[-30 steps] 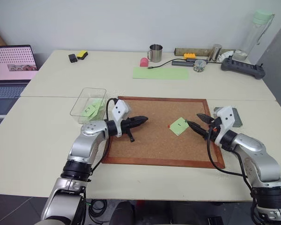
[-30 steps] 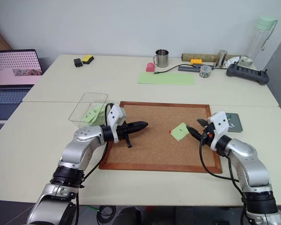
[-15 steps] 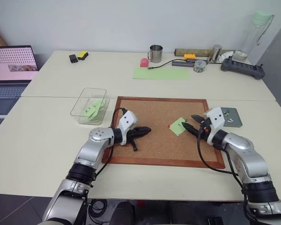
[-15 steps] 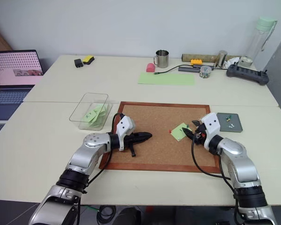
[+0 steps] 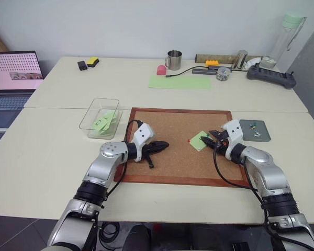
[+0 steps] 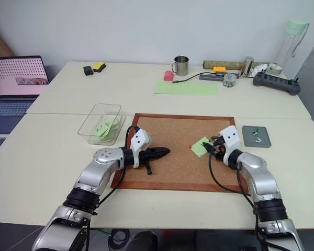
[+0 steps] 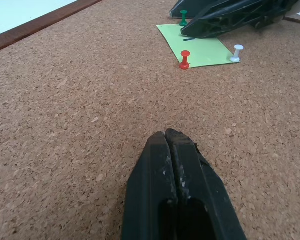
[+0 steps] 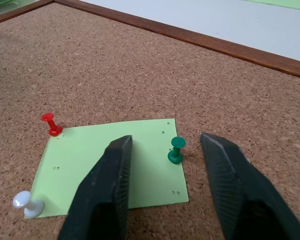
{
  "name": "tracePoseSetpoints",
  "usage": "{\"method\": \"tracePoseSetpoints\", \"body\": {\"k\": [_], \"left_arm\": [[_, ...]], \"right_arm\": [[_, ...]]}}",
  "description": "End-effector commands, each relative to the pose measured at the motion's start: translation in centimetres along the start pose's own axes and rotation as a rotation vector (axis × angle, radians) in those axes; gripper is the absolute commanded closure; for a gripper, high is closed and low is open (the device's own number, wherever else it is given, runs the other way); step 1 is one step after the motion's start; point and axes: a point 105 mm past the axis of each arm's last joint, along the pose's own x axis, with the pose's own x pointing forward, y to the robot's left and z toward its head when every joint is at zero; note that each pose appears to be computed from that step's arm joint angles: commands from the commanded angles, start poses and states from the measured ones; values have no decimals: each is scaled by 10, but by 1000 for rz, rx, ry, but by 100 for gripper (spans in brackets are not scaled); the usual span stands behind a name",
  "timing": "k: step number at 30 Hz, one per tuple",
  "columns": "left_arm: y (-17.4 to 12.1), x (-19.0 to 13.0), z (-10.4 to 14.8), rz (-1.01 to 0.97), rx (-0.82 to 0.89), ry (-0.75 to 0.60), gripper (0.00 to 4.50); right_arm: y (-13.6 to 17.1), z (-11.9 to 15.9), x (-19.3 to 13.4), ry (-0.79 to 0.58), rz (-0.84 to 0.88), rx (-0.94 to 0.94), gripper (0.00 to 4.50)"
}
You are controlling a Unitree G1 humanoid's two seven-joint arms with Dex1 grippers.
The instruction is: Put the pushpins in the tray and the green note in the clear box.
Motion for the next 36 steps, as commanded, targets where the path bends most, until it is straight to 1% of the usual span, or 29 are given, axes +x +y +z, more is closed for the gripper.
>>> {"method": "tracePoseSetpoints", "body": {"k": [1,3,6,7,13,15,17,19,29,32,33,36], "left_arm": [[-5,0,-8,-15,-14,39,450],[-5,0,-8,-14,-15,40,450],[-5,0,-8,-12,-17,43,450],[-5,0,-9,-11,-17,44,450],[-5,0,-8,-11,-21,47,450],[-5,-1,-9,-14,-26,52,450],[-6,-1,-12,-19,-33,68,450],[-6,-2,-13,-20,-35,75,450],[-7,-3,-16,-28,-39,97,450],[-8,-3,-16,-31,-38,97,450],[-8,-3,-17,-32,-39,97,450],[-9,-3,-17,-34,-39,99,450]], "right_arm": [[-2,16,1,-59,1,-26,334],[-4,17,1,-63,-5,-25,382],[-7,18,1,-71,-20,-25,440],[-7,18,2,-72,-22,-24,447],[-9,24,1,-106,-31,-26,447],[-6,31,0,-139,-20,-32,447],[4,47,-3,-203,31,-35,447],[9,57,-6,-243,41,-36,447],[5,67,-18,-265,7,-69,447],[-10,69,-25,-268,-75,-51,447],[-23,69,-28,-262,-144,-45,447],[-79,65,-48,-234,-443,-21,447]]}}
